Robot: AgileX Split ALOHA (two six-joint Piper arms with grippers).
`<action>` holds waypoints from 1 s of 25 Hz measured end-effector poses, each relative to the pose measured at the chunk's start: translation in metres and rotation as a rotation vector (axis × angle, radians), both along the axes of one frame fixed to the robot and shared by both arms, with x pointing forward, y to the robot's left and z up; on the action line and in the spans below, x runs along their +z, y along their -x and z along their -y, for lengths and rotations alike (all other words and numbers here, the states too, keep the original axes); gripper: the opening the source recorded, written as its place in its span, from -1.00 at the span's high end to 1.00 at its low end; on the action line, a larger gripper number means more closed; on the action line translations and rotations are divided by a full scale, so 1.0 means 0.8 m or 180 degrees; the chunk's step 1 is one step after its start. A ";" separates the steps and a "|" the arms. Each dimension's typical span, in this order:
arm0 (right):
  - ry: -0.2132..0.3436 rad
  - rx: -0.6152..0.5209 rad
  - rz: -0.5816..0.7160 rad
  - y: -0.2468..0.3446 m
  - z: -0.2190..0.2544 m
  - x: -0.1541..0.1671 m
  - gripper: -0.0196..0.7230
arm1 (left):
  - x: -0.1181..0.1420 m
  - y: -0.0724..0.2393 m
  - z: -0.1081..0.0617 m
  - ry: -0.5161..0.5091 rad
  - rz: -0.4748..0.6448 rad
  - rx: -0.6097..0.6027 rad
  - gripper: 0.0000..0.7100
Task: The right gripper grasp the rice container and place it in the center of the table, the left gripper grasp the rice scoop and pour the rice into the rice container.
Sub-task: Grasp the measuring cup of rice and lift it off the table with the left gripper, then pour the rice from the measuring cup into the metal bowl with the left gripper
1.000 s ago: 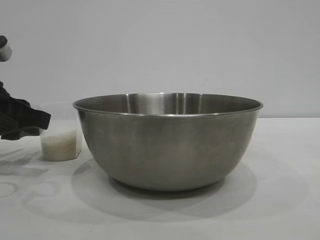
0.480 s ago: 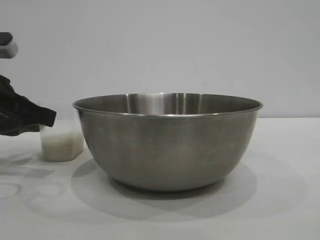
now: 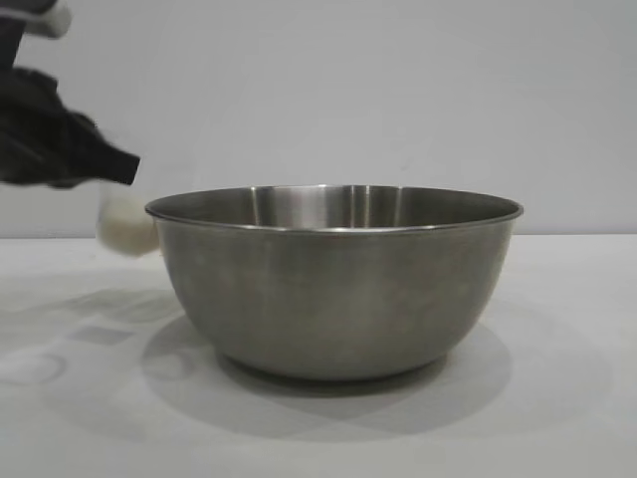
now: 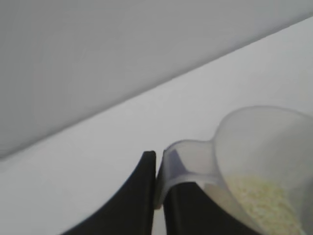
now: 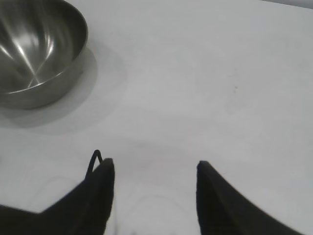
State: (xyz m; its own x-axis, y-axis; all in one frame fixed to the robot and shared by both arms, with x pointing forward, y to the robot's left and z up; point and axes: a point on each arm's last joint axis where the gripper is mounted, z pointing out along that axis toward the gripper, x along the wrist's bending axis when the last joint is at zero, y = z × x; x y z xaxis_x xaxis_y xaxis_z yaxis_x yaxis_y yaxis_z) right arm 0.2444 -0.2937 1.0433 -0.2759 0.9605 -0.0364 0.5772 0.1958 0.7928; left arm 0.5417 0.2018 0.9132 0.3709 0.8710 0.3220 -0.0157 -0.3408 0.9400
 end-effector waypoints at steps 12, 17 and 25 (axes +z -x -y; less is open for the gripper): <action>0.0000 0.0000 0.0000 0.000 0.000 0.000 -0.04 | 0.076 -0.012 0.051 -0.1675 0.1767 -0.1309 1.00; 0.0000 0.0000 0.0000 0.000 0.000 0.000 -0.04 | 0.073 0.000 0.065 -0.2425 0.2387 -0.1840 1.00; 0.0000 0.0000 0.0000 0.000 0.000 0.000 -0.04 | 0.065 0.014 0.075 -0.3226 0.3175 -0.2307 1.00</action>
State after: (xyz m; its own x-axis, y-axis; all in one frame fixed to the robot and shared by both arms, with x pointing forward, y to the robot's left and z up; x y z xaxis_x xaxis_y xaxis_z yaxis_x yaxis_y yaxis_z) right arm 0.2444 -0.2937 1.0433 -0.2759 0.9605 -0.0364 0.5772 0.1958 0.7928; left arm 0.5303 0.1421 0.9656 -0.1114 -0.1031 0.9884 -0.8874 -0.4374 -0.1457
